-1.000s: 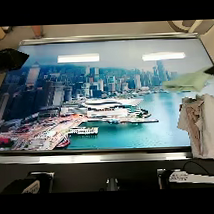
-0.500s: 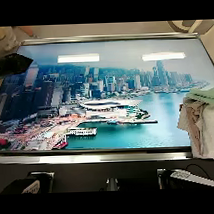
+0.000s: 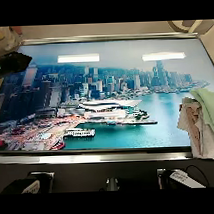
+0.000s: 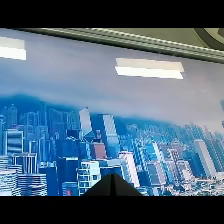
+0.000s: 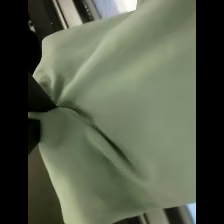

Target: Fold the shirts.

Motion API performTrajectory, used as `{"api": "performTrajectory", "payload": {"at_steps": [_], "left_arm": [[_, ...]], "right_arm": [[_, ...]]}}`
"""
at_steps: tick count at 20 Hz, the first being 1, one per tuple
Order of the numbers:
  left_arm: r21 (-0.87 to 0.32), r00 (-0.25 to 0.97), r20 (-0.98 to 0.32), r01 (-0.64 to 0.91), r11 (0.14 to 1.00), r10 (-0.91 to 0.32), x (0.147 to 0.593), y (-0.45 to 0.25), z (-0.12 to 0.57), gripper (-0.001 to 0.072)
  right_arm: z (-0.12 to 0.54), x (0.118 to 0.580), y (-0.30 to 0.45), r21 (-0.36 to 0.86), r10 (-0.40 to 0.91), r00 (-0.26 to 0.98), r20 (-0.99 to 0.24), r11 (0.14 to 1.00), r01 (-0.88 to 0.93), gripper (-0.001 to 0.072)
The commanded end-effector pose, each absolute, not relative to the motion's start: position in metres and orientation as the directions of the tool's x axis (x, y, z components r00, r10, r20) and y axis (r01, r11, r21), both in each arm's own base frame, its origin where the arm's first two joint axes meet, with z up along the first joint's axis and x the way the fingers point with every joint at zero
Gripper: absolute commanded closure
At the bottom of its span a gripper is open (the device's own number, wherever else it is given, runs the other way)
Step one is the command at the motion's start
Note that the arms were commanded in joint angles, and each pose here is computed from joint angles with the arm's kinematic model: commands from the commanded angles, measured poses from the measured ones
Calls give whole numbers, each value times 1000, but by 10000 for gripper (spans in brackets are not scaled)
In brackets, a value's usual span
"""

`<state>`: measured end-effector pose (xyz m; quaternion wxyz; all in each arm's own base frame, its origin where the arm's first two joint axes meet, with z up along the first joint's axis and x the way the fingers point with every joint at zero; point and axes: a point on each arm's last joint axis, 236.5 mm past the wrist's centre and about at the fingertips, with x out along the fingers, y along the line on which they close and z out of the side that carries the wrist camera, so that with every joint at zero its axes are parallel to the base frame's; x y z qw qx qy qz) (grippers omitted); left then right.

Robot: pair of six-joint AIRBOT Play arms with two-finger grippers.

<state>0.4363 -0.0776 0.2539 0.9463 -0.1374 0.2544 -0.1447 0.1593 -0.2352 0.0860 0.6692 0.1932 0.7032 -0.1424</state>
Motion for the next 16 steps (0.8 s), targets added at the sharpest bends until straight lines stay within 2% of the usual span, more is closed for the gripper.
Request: {"api": "performTrajectory", "payload": {"at_steps": [1, 4, 7, 8, 10, 12, 13, 15, 16], "left_arm": [[-339, 831, -436, 205, 918, -346, 437, -78, 255, 680], [-339, 831, -435, 206, 918, -347, 436, -78, 256, 680], [-355, 830, -427, 213, 910, -360, 436, -81, 258, 680], [-362, 830, -421, 216, 907, -366, 435, -83, 260, 679], [-375, 829, -412, 223, 900, -378, 435, -86, 264, 679], [-363, 825, -411, 243, 900, -388, 432, -90, 269, 681], [-311, 820, -409, 287, 906, -400, 430, -97, 274, 681], [-155, 833, -436, 304, 940, -341, 432, -96, 282, 684], [-55, 837, -489, 253, 966, -247, 439, -84, 276, 684]], "right_arm": [[52, 121, -230, -10, 91, -196, -976, 887, 461, 693], [46, 120, -242, -52, 46, -202, -978, 889, 455, 691], [47, 118, -252, -92, 4, -212, -977, 893, 441, 643], [46, 120, -255, -99, -10, -202, -979, 897, 432, 530], [50, 134, -260, -88, -32, -145, -989, 914, 397, -8], [71, 156, -274, -112, -101, -50, -994, 933, 342, 14], [91, 175, -285, -139, -158, 36, -987, 940, 310, 17], [146, 229, -301, -243, -300, 239, -923, 940, 241, 20], [179, 266, -296, -302, -353, 356, -865, 934, 191, 28]]}}
